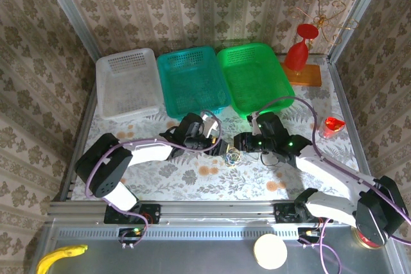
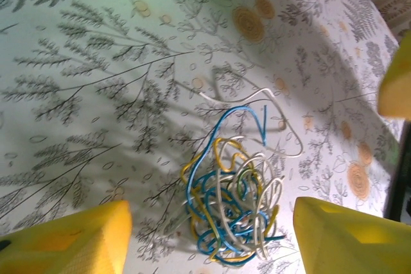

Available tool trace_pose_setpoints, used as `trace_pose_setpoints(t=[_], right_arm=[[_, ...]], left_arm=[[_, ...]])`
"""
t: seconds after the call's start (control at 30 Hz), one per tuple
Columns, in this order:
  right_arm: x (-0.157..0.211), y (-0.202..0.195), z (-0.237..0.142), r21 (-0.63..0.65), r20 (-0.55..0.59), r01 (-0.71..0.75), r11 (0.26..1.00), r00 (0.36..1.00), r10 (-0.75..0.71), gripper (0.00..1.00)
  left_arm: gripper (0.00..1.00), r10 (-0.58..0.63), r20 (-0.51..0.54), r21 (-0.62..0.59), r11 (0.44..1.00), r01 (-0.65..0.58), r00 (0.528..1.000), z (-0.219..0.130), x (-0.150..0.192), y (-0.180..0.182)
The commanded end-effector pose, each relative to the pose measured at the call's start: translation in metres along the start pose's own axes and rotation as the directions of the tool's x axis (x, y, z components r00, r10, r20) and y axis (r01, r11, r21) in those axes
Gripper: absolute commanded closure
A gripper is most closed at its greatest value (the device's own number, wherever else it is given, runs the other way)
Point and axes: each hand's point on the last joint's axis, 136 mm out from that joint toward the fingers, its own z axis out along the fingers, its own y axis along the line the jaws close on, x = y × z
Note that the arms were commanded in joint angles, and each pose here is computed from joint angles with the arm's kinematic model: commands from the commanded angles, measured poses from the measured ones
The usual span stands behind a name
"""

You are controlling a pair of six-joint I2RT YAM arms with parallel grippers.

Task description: Untangle the cables

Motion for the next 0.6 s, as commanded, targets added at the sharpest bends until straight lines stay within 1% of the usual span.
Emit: trace_pose_setpoints(t=[0.0,0.1,0.3,0.57], right_arm=[[0.01,-0.028,0.008,0.123,-0.043,0.028,0.992,0.999,-0.023,0.48],[0.011,-0.034,0.017,0.146,-0.062,0.04,0.989,0.998,-0.031,0.46],[0.011,-0.046,0.033,0.199,-0.09,0.063,0.978,0.995,-0.046,0.46],[0.007,-0.057,0.047,0.233,-0.099,0.064,0.97,0.994,-0.042,0.54]], left_arm=[[0.3,-0.005,0.058,-0.028,1.0,0.006,0.998,-0.012,-0.01,0.003],[0.29,-0.012,0.082,-0.041,0.999,0.015,0.997,-0.017,-0.014,0.006],[0.29,-0.01,0.108,-0.056,0.998,0.017,0.994,-0.025,-0.018,0.007],[0.28,-0.007,0.127,-0.062,0.998,0.015,0.992,-0.032,-0.021,0.005]])
